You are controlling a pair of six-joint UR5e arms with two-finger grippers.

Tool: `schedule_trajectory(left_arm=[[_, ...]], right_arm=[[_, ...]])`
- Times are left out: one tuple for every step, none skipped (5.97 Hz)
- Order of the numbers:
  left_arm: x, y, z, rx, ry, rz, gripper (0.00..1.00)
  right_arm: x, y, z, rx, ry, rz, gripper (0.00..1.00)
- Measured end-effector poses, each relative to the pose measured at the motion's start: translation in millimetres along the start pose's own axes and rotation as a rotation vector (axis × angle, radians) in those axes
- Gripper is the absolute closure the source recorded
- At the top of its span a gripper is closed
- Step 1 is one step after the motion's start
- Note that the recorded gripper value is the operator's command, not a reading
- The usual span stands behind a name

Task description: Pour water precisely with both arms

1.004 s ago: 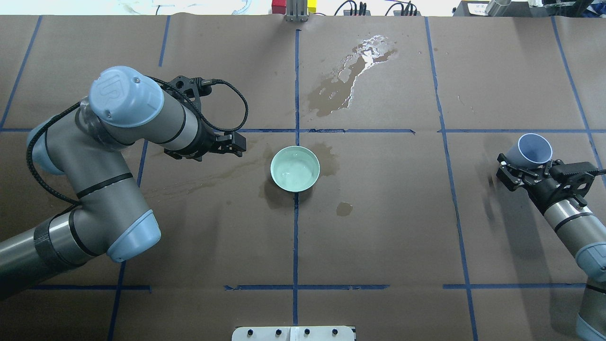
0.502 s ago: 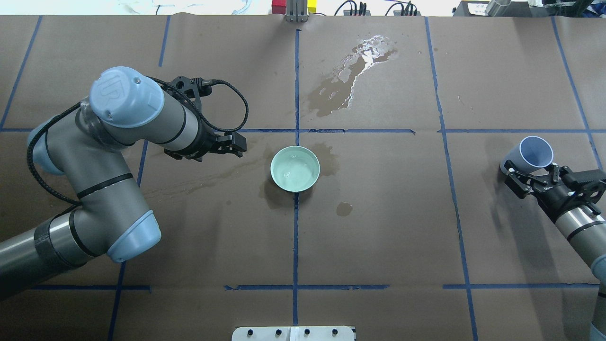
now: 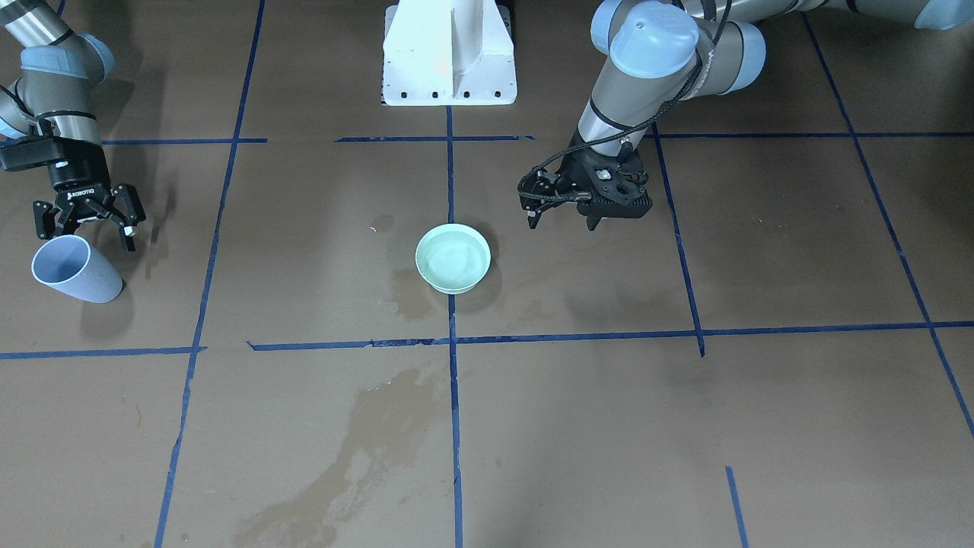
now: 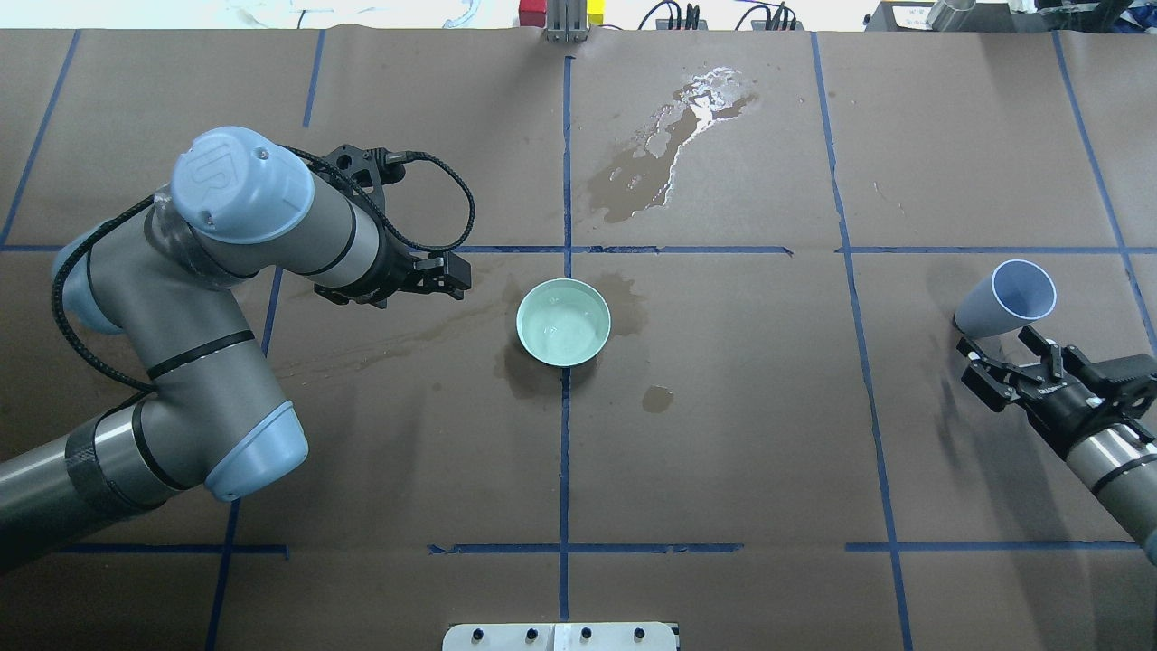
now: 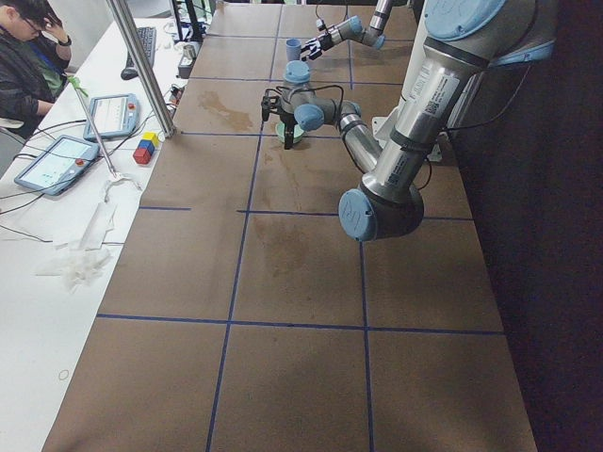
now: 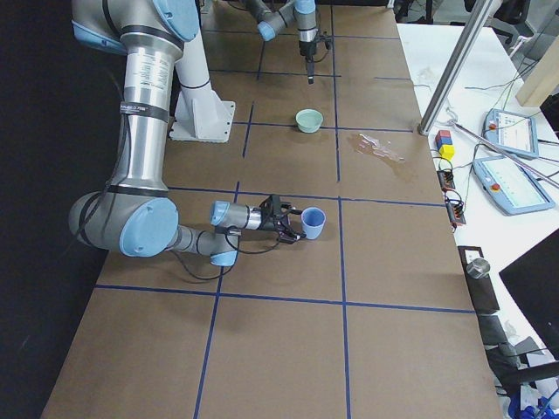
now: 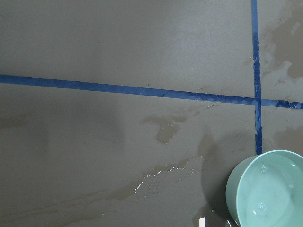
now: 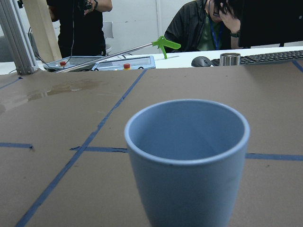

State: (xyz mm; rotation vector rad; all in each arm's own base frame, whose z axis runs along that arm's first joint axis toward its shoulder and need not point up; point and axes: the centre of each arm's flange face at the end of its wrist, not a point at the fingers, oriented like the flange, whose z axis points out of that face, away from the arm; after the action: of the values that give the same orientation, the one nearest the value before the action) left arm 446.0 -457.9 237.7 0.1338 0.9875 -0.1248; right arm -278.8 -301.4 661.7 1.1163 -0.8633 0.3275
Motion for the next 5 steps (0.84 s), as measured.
schedule_trajectory(left_arm=[[1,1,-1,0.000,0.002,0.001,0.00],[2,1,-3,0.001,0.007,0.002,0.00],[3,2,-5,0.003,0.010,0.003,0.00],[3,2,-5,0.004,0.011,0.004,0.00],[3,2,-5,0.006,0.010,0.004,0.00]], right_arm=[[13,1,-16,-0.009,-0.027,0.012,0.00],[31,-2,-35,-0.024,-0.057,0.026,0.00],[53,-10,-57,-0.047,-0.090,0.039,0.00],[72,-17,-75,-0.074,-0.122,0.046,0.00],[86,-24,-88,-0.103,-0.147,0.049,0.00]])
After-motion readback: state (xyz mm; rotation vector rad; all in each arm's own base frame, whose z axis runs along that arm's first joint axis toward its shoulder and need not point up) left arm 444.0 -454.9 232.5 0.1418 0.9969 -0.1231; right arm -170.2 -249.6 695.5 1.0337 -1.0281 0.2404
